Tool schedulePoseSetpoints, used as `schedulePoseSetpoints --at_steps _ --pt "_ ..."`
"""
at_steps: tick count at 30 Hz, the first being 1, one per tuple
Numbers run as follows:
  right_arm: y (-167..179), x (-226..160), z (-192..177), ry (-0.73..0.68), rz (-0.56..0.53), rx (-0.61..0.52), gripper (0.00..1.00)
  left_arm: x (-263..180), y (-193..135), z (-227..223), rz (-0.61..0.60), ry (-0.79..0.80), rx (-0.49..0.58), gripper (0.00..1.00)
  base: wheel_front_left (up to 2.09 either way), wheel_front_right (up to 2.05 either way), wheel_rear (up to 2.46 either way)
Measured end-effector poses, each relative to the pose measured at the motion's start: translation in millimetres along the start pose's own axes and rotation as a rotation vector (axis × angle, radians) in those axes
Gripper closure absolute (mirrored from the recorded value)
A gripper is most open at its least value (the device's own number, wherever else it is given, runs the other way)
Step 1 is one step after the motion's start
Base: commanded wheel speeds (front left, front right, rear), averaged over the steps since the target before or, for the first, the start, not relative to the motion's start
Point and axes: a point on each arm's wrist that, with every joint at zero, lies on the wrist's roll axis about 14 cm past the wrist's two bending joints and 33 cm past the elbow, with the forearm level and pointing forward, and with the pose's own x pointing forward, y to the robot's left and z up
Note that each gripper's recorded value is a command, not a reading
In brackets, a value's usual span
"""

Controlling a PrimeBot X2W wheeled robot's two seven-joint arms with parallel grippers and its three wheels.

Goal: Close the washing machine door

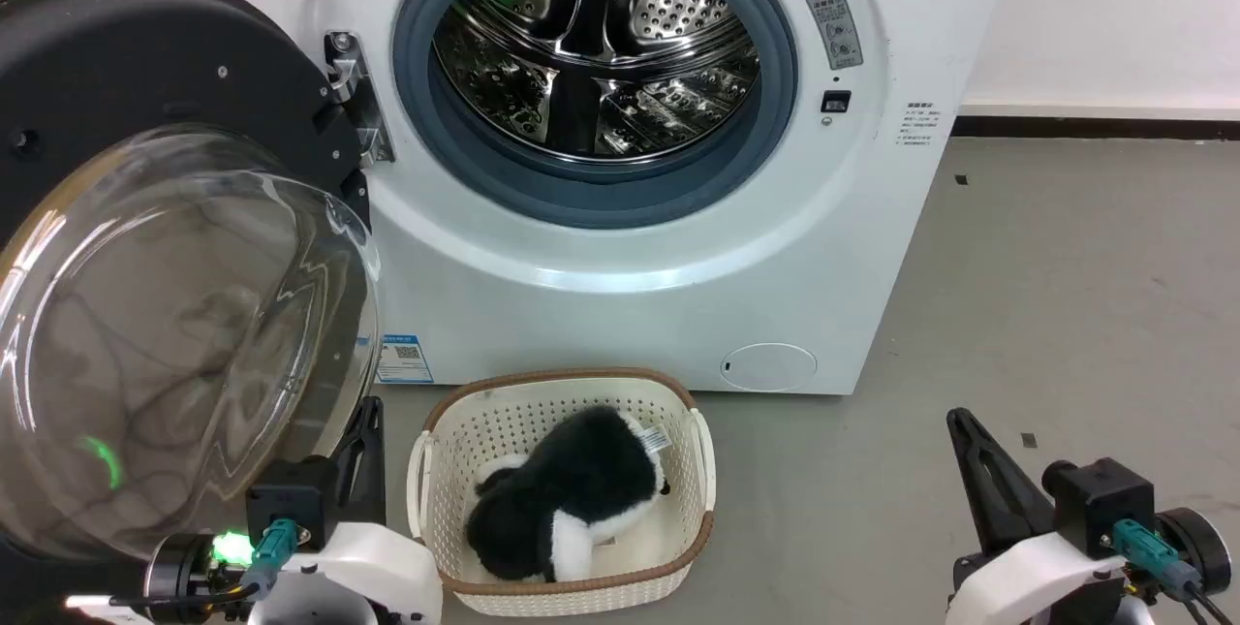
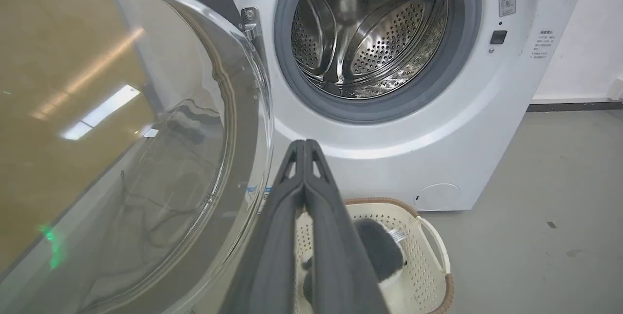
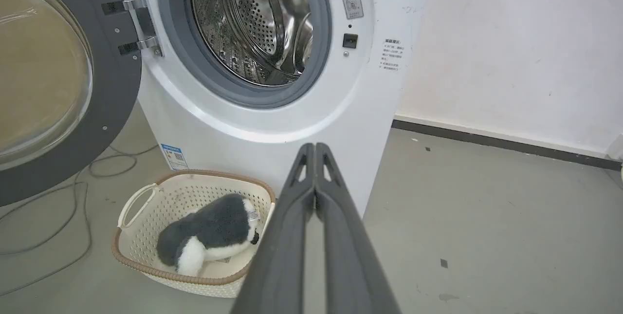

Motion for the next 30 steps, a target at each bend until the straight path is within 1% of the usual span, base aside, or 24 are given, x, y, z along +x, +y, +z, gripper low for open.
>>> schedulePoseSetpoints --at_steps 28,29,30 --pt "0.1 0.0 0.0 0.000 0.000 0.000 1.00 0.0 0.0 0.0 0.000 0.000 0.000 1.00 0.00 0.00 0.00" --pt "0.1 0.0 0.0 0.000 0.000 0.000 0.00 0.0 0.1 0.0 0.000 0.000 0.000 0.00 0.00 0.00 0.00" --pt "0.2 0.1 -0.1 0.000 0.001 0.000 0.00 0.0 0.2 -0.1 0.001 0.000 0.000 0.00 0.00 0.00 0.00"
